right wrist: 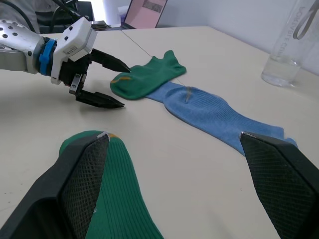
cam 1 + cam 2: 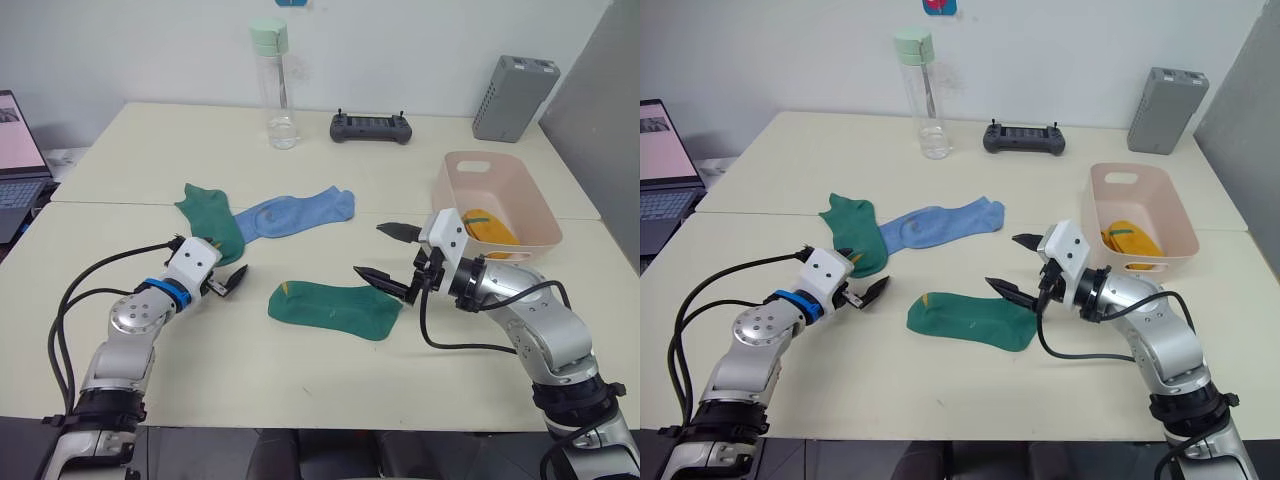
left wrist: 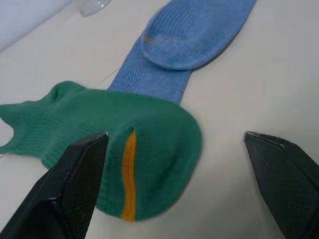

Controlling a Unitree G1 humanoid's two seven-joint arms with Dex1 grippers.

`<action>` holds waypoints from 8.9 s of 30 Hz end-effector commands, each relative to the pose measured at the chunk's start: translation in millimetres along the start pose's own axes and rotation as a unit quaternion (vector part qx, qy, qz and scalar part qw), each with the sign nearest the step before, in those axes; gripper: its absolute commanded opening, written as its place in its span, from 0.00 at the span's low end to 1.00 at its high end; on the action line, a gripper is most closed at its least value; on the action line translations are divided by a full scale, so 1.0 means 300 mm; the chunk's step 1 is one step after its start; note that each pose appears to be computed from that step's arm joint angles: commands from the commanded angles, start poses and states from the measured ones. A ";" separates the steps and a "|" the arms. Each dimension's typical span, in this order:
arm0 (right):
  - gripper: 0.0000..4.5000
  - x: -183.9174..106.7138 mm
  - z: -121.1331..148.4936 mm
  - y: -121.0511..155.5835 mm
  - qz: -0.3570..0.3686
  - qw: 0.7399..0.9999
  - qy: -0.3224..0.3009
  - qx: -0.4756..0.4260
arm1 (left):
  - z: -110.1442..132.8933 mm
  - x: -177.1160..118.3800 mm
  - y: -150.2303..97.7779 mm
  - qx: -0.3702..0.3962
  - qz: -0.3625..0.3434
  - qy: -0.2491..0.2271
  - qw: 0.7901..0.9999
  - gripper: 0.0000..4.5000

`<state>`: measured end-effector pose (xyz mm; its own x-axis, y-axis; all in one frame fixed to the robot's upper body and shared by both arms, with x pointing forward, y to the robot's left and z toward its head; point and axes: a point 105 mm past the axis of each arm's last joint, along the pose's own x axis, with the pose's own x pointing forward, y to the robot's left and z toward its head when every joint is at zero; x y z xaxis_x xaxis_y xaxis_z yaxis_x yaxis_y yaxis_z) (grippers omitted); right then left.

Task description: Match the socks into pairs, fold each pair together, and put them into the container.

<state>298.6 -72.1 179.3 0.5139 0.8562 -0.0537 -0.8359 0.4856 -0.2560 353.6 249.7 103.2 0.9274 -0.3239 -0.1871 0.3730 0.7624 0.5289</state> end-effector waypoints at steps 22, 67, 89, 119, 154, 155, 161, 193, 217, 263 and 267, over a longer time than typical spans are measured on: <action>1.00 -0.006 0.062 0.000 -0.007 1.000 -0.017 -0.014 | 0.117 -0.015 0.091 -0.100 0.050 -0.110 0.988 0.01; 1.00 -0.008 0.048 -0.014 0.002 1.000 -0.008 -0.019 | 0.218 -0.069 0.083 -0.238 -0.025 -0.132 0.962 0.01; 1.00 -0.064 0.036 -0.022 0.029 0.999 0.024 -0.019 | 0.459 -0.099 -0.136 -0.193 -0.239 -0.150 0.940 0.00; 1.00 -0.145 -0.078 0.071 0.075 0.991 0.105 0.041 | 0.470 -0.002 -0.236 -0.158 -0.345 -0.127 0.917 0.64; 0.28 -0.094 -0.214 0.166 0.141 0.972 0.178 -0.068 | 0.281 0.286 -0.285 -0.089 -0.283 -0.046 0.954 0.00; 0.20 -0.093 -0.214 0.164 0.140 0.972 0.178 -0.069 | 0.281 0.284 -0.285 -0.089 -0.284 -0.047 0.954 0.00; 0.01 -0.092 -0.211 0.154 0.139 0.972 0.175 -0.077 | 0.279 0.281 -0.280 -0.087 -0.280 -0.045 0.955 0.00; 0.51 -0.155 -0.261 0.154 0.049 0.968 0.220 0.109 | 0.316 0.292 -0.246 -0.082 -0.263 -0.060 0.960 0.00; 0.47 -0.087 -0.259 0.095 -0.011 0.951 0.174 0.257 | 0.314 0.292 -0.230 -0.078 -0.250 -0.061 0.963 0.00; 0.01 0.288 -0.105 -0.098 0.117 0.984 0.115 0.063 | 0.450 -0.122 -0.538 -0.302 -0.437 -0.075 0.844 0.00; 0.13 0.282 -0.117 -0.075 0.122 0.984 0.111 0.075 | 0.416 -0.159 -0.543 -0.290 -0.445 -0.069 0.845 0.10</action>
<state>371.7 -19.2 138.2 0.3190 0.8819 -0.3472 -0.9455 0.3215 -0.0521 254.3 73.9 120.2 0.3110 -0.9277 -0.2063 0.8789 0.3634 -0.3090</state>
